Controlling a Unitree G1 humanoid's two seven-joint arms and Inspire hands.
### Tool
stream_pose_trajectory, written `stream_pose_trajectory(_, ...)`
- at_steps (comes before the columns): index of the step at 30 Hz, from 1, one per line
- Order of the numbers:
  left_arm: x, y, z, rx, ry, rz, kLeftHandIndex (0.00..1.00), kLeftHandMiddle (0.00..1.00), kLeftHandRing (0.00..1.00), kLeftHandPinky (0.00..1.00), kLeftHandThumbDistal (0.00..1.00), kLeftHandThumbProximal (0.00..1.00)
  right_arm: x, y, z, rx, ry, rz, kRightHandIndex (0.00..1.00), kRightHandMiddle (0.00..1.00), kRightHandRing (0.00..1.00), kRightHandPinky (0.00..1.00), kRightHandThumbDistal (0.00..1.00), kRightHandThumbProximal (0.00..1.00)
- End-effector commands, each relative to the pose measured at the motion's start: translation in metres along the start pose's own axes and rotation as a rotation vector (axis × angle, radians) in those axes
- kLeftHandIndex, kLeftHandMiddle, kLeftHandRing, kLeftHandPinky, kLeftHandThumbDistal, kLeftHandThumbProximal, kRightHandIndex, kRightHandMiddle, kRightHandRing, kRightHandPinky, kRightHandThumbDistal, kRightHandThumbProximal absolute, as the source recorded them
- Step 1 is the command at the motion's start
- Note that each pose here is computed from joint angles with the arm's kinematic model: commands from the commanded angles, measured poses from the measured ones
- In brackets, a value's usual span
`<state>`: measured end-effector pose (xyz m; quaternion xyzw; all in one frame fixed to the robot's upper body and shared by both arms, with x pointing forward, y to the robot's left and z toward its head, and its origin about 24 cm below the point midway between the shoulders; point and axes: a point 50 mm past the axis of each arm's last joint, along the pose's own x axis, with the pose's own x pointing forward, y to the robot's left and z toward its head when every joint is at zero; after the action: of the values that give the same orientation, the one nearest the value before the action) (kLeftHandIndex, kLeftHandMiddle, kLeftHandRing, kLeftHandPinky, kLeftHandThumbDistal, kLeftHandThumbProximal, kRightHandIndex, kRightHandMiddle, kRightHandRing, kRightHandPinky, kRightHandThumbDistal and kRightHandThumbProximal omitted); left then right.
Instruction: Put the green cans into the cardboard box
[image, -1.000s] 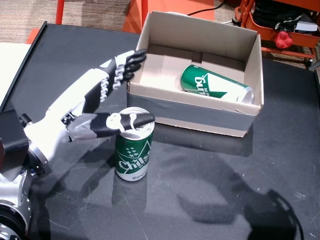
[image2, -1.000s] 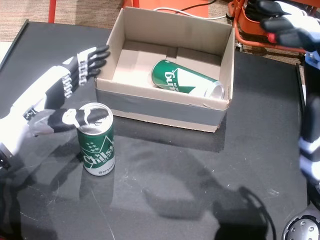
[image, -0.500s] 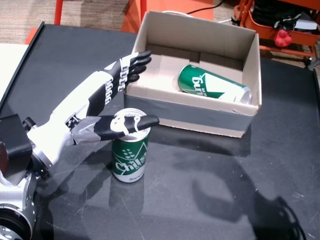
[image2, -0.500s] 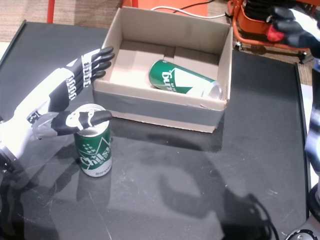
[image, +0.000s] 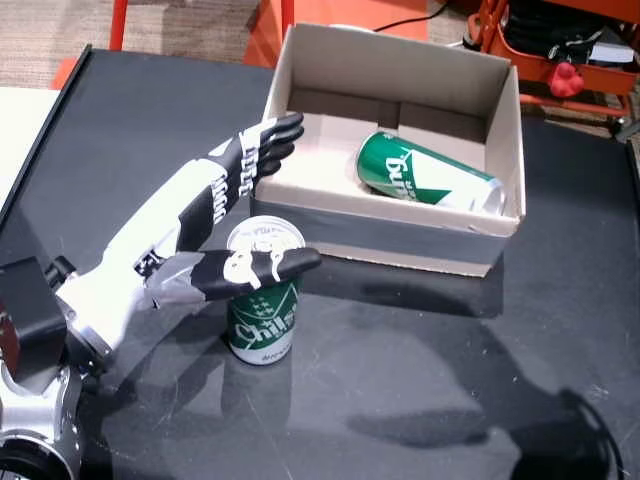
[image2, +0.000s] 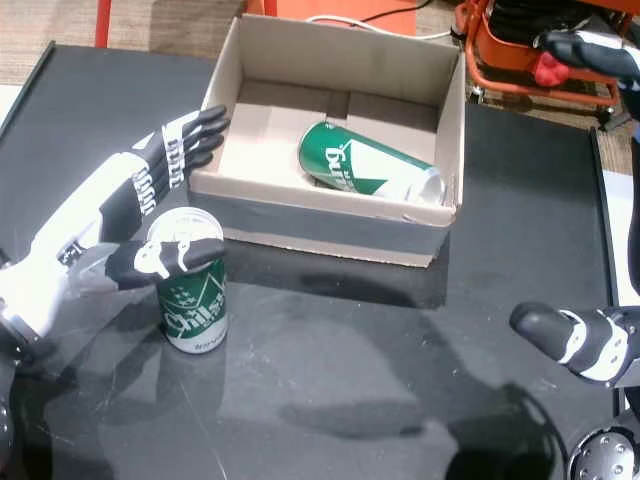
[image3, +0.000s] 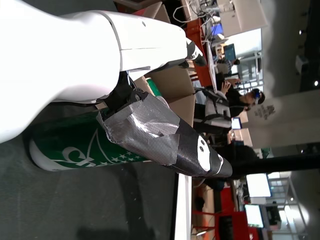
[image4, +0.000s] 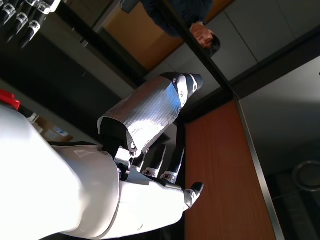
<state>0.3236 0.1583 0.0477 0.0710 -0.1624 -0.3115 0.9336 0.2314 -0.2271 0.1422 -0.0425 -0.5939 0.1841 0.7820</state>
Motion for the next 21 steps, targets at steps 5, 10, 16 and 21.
stream_pose_trajectory(5,0.006,-0.001,0.009,0.011,-0.093,0.051,1.00,1.00,1.00,1.00,1.00,0.39,0.002,-0.001,-0.008,0.028,0.011,-0.006,0.69,0.69,0.71,0.90,0.84,0.58)
stream_pose_trajectory(10,0.020,0.002,0.026,0.125,-0.167,0.064,1.00,1.00,1.00,1.00,1.00,0.41,0.004,0.000,-0.014,0.009,0.011,0.028,0.70,0.70,0.73,0.94,0.91,0.68)
stream_pose_trajectory(16,0.037,0.009,0.053,0.292,-0.279,0.046,1.00,1.00,1.00,1.00,1.00,0.38,0.000,0.001,-0.023,0.032,0.005,0.024,0.67,0.70,0.75,0.93,0.95,0.69)
stream_pose_trajectory(21,0.044,0.014,0.090,0.397,-0.500,0.020,1.00,1.00,1.00,1.00,1.00,0.36,0.002,0.000,-0.029,0.035,-0.017,0.057,0.65,0.69,0.74,0.91,0.90,0.63)
